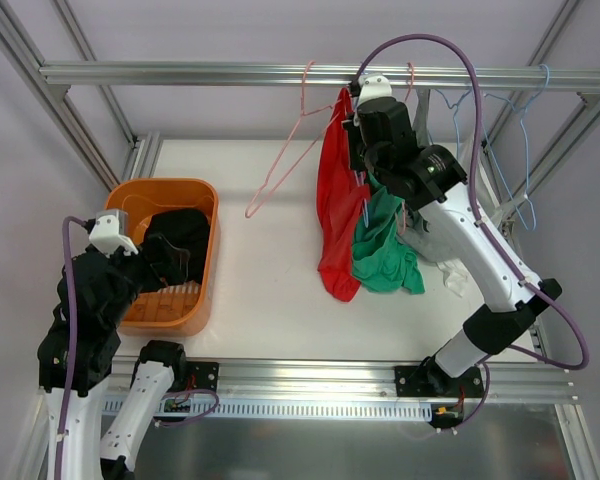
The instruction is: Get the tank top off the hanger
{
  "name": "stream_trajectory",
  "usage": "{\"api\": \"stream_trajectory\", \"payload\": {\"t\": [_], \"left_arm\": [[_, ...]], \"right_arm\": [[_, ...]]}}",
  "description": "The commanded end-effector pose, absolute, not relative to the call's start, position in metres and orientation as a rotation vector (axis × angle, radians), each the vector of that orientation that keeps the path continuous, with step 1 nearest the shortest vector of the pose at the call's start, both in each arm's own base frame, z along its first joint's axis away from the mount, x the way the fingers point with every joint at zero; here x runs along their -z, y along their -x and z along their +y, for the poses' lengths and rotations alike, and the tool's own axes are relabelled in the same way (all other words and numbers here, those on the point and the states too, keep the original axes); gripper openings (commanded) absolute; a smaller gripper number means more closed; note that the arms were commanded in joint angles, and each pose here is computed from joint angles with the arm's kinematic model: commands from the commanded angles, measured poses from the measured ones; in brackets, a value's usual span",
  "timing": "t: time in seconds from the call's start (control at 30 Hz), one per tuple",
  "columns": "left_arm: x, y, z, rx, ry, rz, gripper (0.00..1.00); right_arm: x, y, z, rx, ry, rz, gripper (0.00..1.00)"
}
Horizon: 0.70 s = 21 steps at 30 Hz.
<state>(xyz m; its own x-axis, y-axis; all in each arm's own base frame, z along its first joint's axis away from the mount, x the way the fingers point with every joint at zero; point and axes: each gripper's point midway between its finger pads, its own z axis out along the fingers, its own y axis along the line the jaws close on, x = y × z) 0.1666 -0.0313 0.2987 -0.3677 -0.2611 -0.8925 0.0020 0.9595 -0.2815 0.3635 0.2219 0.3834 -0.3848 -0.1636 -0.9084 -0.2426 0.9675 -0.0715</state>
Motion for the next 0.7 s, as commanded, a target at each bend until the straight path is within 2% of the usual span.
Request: {"api": "stream_trajectory", "payload": {"t": [0.0, 0.03, 0.1, 0.43, 0.67], "left_arm": [[-0.311, -0.166, -0.037, 0.307, 0.137, 1.895, 0.99], [-0.313, -0.165, -0.037, 0.309, 0.135, 1.889, 0.99], [-0.315, -0.163, -0.039, 0.321, 0.126, 1.884, 0.99], [-0.345, -0.139, -0.074, 0.532, -0.018, 1.806, 0.99], [-0.356, -0.129, -0.083, 0.590, -0.070, 1.777, 0.99]], "right_arm": [[-0.411, -0.367, 0.212, -0.099, 0.182, 1.892, 0.12], [-0.412, -0.366, 0.212, -0.102, 0.176, 1.888, 0.06], [-0.417, -0.366, 0.209, -0.099, 0.156, 1.871, 0.00], [-0.448, -0.364, 0.191, -0.120, 0.060, 1.762, 0.00], [-0.458, -0.348, 0.185, -0.176, 0.087, 1.712, 0.00]]}}
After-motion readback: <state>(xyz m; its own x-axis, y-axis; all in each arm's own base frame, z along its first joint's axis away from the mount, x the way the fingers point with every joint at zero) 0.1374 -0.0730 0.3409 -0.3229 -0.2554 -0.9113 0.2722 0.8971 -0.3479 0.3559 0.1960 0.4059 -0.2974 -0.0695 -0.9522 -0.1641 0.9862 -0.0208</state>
